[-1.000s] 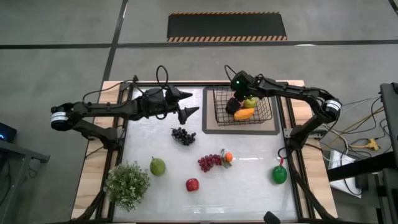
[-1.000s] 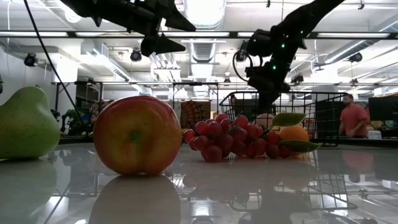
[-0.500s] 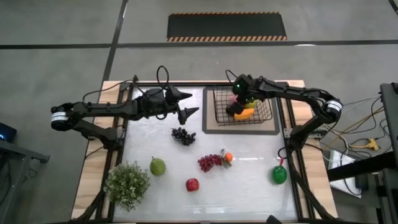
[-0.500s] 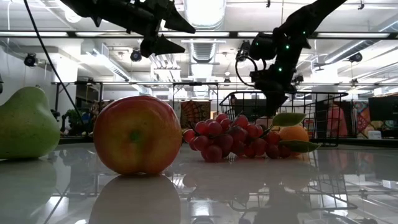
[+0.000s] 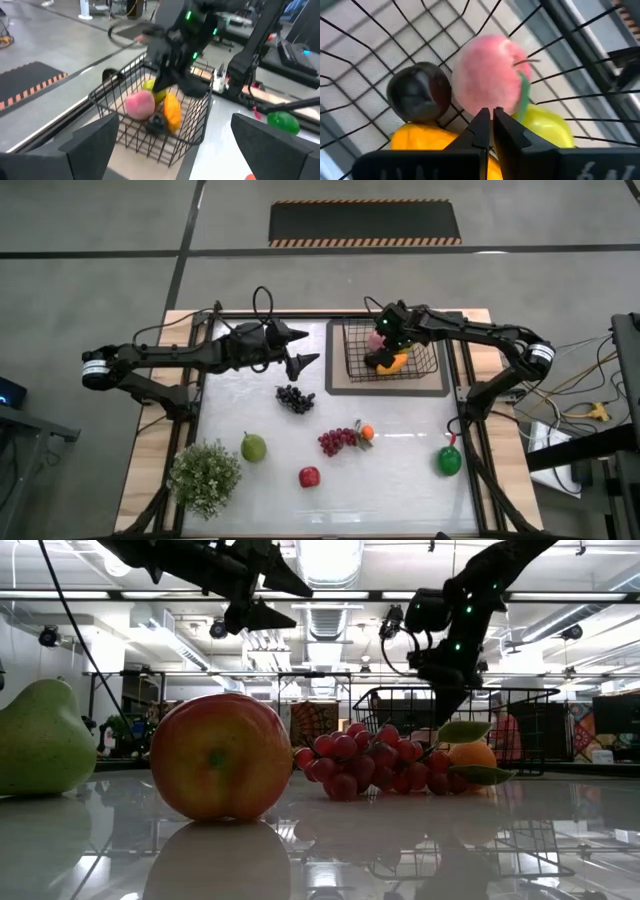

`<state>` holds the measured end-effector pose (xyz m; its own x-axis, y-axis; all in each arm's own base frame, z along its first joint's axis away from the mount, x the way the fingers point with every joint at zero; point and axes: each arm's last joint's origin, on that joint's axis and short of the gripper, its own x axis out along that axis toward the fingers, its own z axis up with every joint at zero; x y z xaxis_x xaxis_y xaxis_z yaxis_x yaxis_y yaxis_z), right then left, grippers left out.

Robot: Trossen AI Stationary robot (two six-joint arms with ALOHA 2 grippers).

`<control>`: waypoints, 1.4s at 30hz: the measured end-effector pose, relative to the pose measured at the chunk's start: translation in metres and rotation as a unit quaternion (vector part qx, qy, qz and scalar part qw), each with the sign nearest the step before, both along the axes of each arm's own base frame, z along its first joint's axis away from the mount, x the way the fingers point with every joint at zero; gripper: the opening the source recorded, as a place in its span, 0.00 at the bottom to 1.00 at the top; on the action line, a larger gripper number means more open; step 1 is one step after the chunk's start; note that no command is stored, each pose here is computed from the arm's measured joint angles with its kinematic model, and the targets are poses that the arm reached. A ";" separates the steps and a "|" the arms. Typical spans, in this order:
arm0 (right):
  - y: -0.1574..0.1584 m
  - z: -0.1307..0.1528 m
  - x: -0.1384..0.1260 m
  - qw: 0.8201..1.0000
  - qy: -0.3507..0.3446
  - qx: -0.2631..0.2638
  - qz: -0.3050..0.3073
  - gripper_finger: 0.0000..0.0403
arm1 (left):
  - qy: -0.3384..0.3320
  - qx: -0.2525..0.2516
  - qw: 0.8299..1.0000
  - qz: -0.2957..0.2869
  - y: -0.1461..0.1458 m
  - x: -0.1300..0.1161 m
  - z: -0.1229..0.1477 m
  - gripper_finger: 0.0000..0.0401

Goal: Build produce basket
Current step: Put the violet grapes into the black basket

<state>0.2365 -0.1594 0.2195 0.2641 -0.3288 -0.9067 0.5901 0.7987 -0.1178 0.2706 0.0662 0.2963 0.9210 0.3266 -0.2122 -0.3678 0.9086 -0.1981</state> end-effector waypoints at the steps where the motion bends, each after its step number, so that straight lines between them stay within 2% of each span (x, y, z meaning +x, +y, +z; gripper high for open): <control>1: 0.001 0.005 -0.002 1.000 -0.006 -0.004 0.000 0.03 | 0.008 -0.002 1.000 0.000 0.000 0.000 -0.001 0.92; 11: 0.034 0.061 -0.023 0.992 -0.110 -0.057 0.017 0.03 | 0.114 -0.020 0.993 -0.039 -0.019 -0.003 -0.021 0.92; 18: 0.068 0.087 -0.034 0.979 -0.174 -0.081 0.068 0.03 | 0.217 0.010 0.969 -0.115 -0.047 -0.009 -0.037 0.91; 21: 0.082 0.094 -0.037 0.974 -0.194 -0.081 0.088 0.03 | 0.237 0.016 0.961 -0.141 -0.060 -0.011 -0.040 0.88; 29: 0.107 0.101 -0.037 0.963 -0.215 -0.077 0.146 0.03 | 0.262 0.020 0.944 -0.199 -0.090 -0.016 -0.044 0.83; 34: 0.117 0.099 -0.035 0.959 -0.214 -0.072 0.170 0.03 | 0.285 0.024 0.937 -0.200 -0.094 -0.019 -0.047 0.80; 39: 0.122 0.094 -0.033 0.958 -0.206 -0.067 0.186 0.03 | 0.318 0.022 0.926 -0.200 -0.095 -0.008 -0.065 0.76; 42: 0.123 0.089 -0.033 0.960 -0.200 -0.063 0.185 0.03 | 0.363 0.038 0.907 -0.210 -0.096 0.000 -0.085 0.73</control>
<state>0.2036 -0.0365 0.3084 0.7021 -0.2452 -0.6685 0.2865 0.9568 -0.0501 0.2701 -0.0296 0.2116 0.5942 0.0185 -0.8041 0.0046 0.9996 0.0264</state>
